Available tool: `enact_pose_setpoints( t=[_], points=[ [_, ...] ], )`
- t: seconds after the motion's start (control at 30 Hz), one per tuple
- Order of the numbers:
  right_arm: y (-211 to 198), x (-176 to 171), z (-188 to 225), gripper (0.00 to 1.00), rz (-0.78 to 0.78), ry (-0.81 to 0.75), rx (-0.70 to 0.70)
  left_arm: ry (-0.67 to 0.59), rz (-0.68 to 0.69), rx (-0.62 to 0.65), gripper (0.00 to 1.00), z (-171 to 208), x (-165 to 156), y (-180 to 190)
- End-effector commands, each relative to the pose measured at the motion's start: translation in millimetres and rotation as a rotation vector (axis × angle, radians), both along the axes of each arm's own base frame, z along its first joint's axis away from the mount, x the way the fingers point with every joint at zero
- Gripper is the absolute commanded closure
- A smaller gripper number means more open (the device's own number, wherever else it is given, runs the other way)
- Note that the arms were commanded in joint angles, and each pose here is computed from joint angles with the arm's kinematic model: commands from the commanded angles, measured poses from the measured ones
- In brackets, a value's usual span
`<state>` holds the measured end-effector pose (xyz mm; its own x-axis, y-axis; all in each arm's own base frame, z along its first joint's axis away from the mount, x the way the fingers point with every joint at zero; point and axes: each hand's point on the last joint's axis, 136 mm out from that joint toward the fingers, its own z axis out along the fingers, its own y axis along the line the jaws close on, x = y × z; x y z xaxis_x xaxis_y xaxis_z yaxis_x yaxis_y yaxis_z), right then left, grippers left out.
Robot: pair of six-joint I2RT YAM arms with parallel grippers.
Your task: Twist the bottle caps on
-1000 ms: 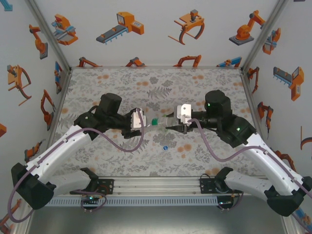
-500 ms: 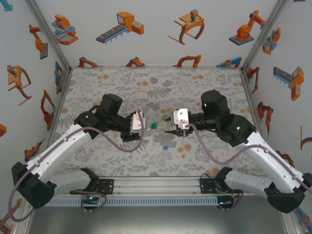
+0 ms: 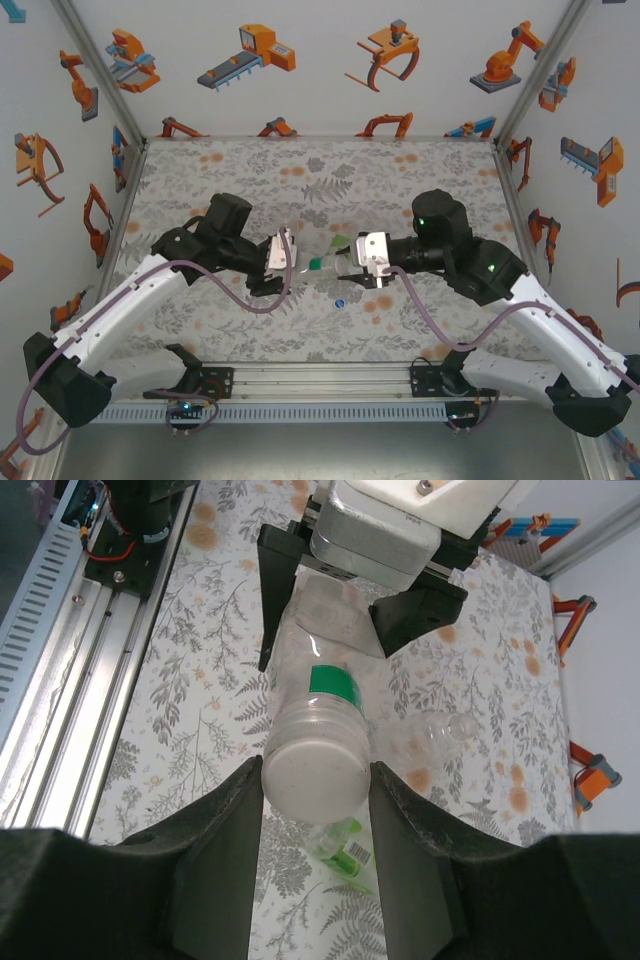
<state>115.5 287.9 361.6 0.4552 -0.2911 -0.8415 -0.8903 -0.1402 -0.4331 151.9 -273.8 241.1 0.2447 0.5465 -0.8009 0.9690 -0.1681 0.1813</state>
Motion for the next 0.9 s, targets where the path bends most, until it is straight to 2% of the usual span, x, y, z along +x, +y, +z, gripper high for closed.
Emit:
enact_pose_setpoints(
  t=[0.0, 0.27, 0.4, 0.67, 0.87],
  points=[
    [9.0, 5.2, 5.6, 0.94, -0.027, 0.049, 0.037, -0.118, -0.029, -0.113, 1.00, 35.4, 0.7, -9.5],
    [13.2, 25.6, 20.1, 0.95, -0.204, 0.298, 0.192, -0.279, 0.141, -0.144, 1.00, 42.1, 30.8, -2.0],
    [14.4, 41.9, 24.4, 0.95, -0.318, 0.492, 0.274, -0.317, 0.201, -0.141, 1.00, 42.8, 42.5, 0.3],
    [18.7, 75.6, 6.8, 0.98, -0.557, 0.911, 0.333, -0.383, 0.310, -0.137, 1.00, 46.0, 61.9, 7.8],
    [23.6, 90.4, 8.7, 0.90, -0.636, 1.148, 0.400, -0.410, 0.371, -0.117, 1.00, 44.0, 74.1, 11.5]
  ],
)
